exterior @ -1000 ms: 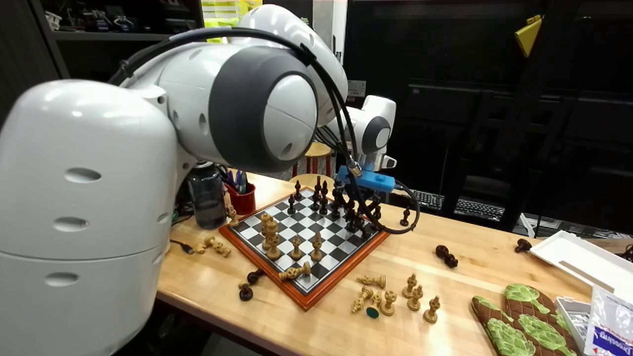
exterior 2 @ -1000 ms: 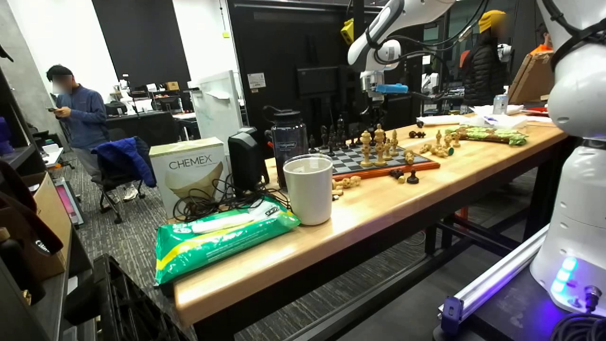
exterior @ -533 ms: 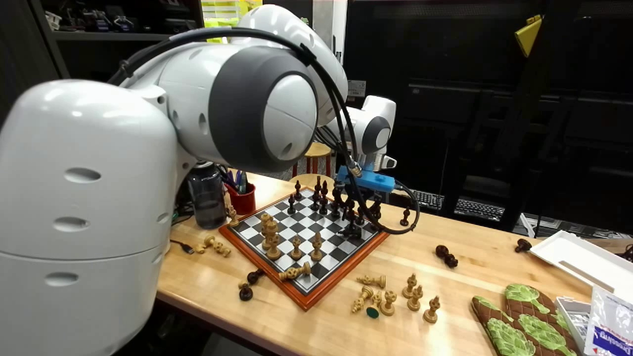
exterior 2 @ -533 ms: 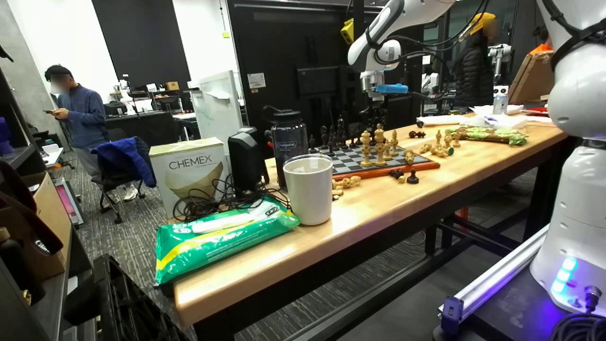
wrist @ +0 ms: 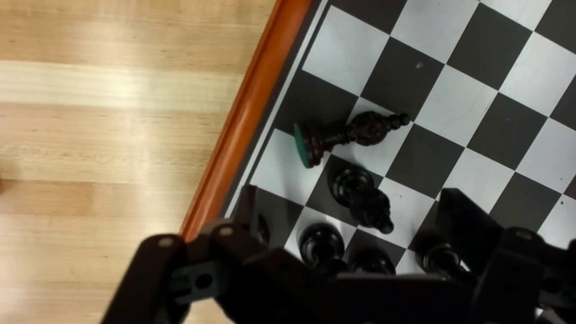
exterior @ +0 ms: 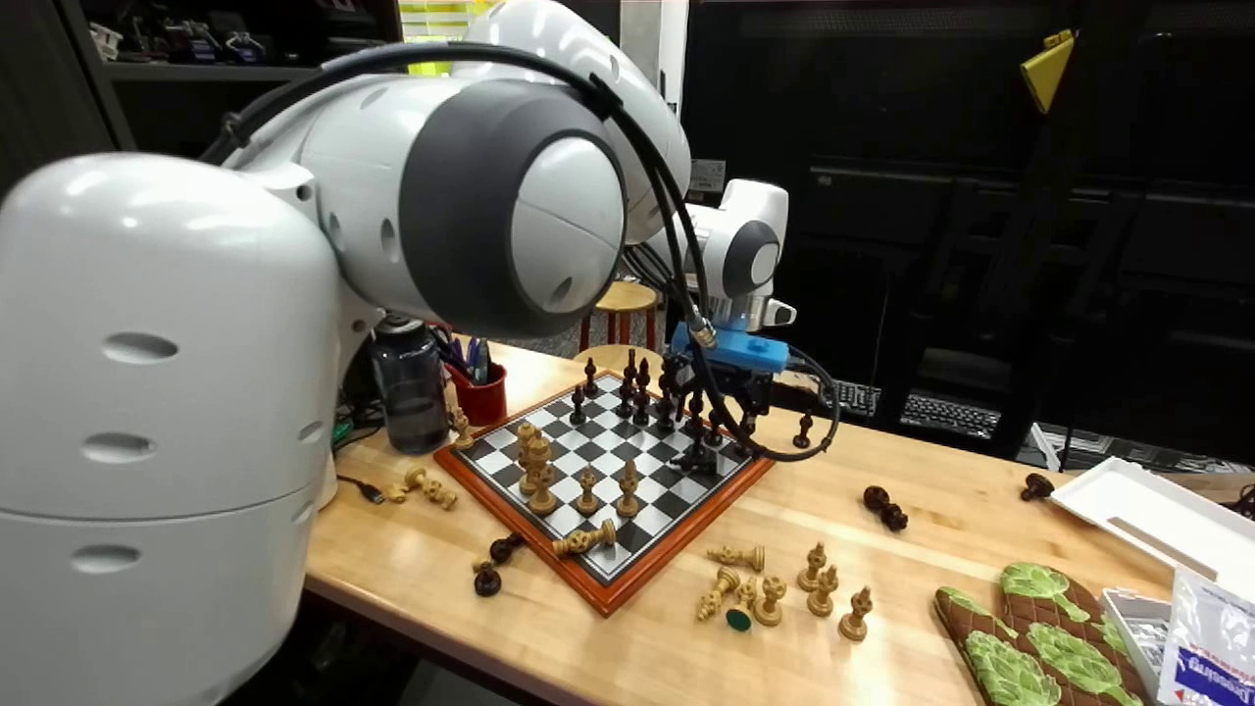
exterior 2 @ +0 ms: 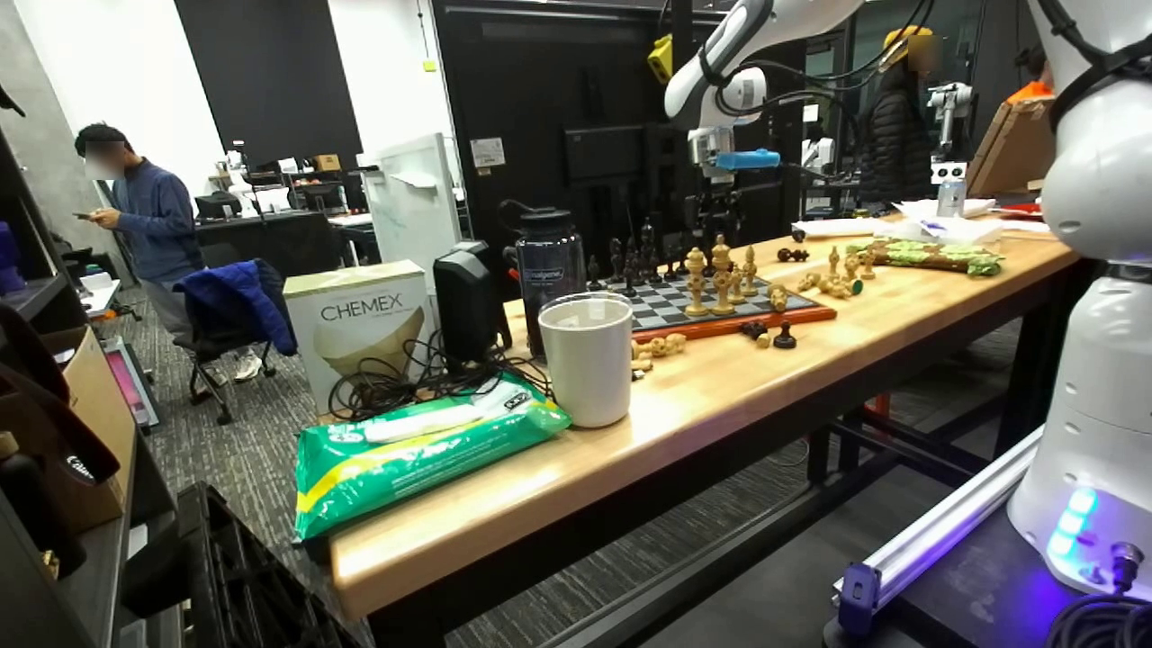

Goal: Pick up one black chess piece from the counter and place it on the board.

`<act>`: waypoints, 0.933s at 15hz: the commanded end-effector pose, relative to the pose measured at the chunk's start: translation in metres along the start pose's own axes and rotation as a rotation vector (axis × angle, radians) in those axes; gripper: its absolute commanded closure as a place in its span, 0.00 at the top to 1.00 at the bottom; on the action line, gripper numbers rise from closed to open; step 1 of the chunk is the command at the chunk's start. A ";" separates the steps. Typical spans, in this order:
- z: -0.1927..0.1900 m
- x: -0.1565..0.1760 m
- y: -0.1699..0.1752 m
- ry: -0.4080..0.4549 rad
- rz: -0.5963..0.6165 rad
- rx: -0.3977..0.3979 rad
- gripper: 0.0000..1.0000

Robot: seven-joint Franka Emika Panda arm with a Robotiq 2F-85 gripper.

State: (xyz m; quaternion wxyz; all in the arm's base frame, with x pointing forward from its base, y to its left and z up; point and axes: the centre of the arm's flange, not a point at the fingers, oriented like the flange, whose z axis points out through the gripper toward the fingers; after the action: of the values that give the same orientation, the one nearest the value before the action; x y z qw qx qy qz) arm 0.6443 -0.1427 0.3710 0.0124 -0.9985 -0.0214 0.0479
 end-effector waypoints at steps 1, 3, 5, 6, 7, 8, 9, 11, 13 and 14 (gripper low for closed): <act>-0.026 -0.025 -0.001 0.032 0.063 -0.058 1.00; -0.037 -0.032 0.000 0.046 0.093 -0.079 1.00; -0.048 -0.041 -0.002 0.061 0.117 -0.092 1.00; -0.054 -0.046 -0.004 0.070 0.124 -0.092 1.00; -0.061 -0.052 -0.007 0.075 0.128 -0.085 1.00; -0.066 -0.057 -0.010 0.076 0.135 -0.075 1.00; -0.073 -0.063 -0.013 0.073 0.141 -0.067 1.00; -0.084 -0.074 -0.018 0.075 0.147 -0.051 1.00; -0.093 -0.085 -0.025 0.080 0.157 -0.058 1.00; -0.096 -0.091 -0.029 0.078 0.164 -0.056 1.00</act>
State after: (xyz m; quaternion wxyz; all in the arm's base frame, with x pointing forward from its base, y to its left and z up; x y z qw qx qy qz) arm 0.5938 -0.1355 0.4593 -0.0190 -0.9986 0.0481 0.0088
